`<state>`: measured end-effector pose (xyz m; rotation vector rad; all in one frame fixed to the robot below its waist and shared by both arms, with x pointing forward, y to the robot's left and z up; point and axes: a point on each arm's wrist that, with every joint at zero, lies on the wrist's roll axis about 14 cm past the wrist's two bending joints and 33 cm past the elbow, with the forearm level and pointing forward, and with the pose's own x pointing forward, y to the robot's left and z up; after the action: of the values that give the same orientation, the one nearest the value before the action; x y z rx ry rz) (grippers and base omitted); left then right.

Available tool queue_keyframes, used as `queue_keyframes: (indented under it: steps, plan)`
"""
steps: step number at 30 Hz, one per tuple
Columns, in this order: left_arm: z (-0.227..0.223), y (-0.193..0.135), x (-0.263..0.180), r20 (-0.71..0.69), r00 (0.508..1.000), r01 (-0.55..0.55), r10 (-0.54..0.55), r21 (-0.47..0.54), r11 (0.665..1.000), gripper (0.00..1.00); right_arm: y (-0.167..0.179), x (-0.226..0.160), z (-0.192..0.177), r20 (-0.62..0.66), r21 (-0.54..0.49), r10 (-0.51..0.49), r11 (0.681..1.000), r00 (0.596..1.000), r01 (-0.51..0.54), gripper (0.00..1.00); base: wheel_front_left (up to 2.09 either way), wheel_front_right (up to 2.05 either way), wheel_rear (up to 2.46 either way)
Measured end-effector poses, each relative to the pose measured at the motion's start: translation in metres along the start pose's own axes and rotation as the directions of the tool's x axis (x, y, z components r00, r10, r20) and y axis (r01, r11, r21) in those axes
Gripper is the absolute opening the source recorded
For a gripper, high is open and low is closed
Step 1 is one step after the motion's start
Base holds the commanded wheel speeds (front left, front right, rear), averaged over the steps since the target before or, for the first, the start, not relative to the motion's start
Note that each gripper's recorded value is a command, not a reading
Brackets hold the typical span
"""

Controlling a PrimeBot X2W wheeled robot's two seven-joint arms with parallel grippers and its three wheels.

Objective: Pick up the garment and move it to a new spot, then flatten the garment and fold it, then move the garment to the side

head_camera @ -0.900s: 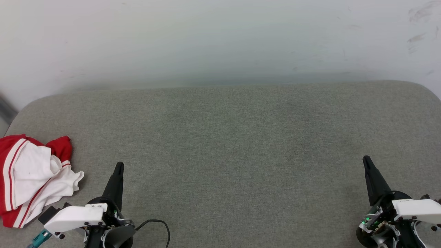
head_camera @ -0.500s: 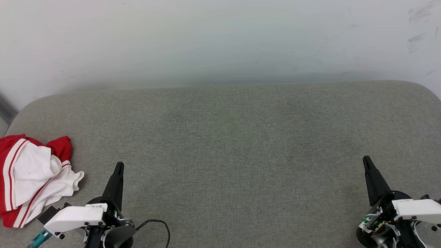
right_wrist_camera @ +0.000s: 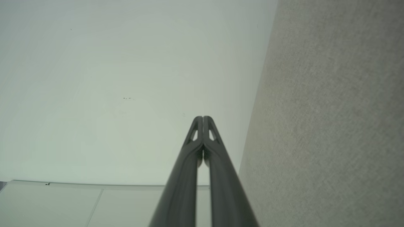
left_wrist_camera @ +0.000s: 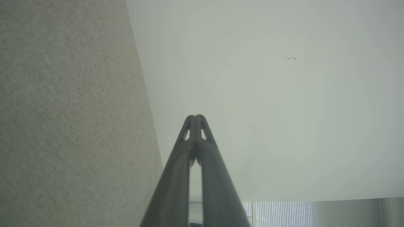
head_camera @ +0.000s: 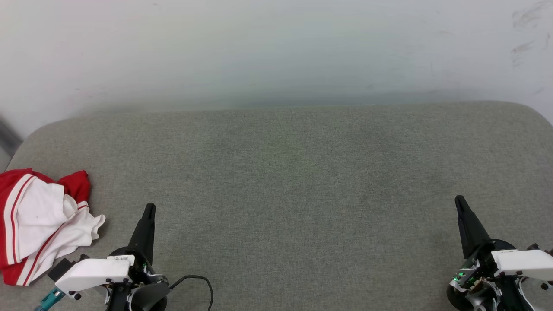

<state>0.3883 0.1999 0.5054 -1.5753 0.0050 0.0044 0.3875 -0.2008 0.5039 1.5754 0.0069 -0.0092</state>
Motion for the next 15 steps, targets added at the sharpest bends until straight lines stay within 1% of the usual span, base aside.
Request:
queue_keyframes:
  steps: [4,5,9,15]
  plan:
    - [0.000,0.000,0.000,0.000,1.000,0.000,0.000,0.000,1.000,0.00,0.000,0.000,0.000,0.000,0.000,0.000,1.000,1.000,0.000,0.00,0.00,0.00,0.00]
    - [0.000,0.002,0.000,0.000,1.000,-0.005,0.005,-0.001,1.000,1.00,-0.002,-0.001,0.000,0.000,0.001,-0.006,1.000,1.000,0.006,1.00,0.00,0.00,0.00]
    - [-0.002,0.020,-0.009,0.000,0.998,-0.060,0.060,-0.006,0.998,1.00,-0.021,-0.010,0.000,0.004,0.004,-0.061,0.998,0.998,0.061,1.00,0.00,0.00,0.00]
    - [-0.011,0.013,-0.007,-0.011,0.999,-0.038,0.038,0.000,0.999,1.00,-0.015,-0.009,-0.001,0.015,-0.003,-0.043,0.999,0.999,0.043,1.00,0.00,0.00,0.00]
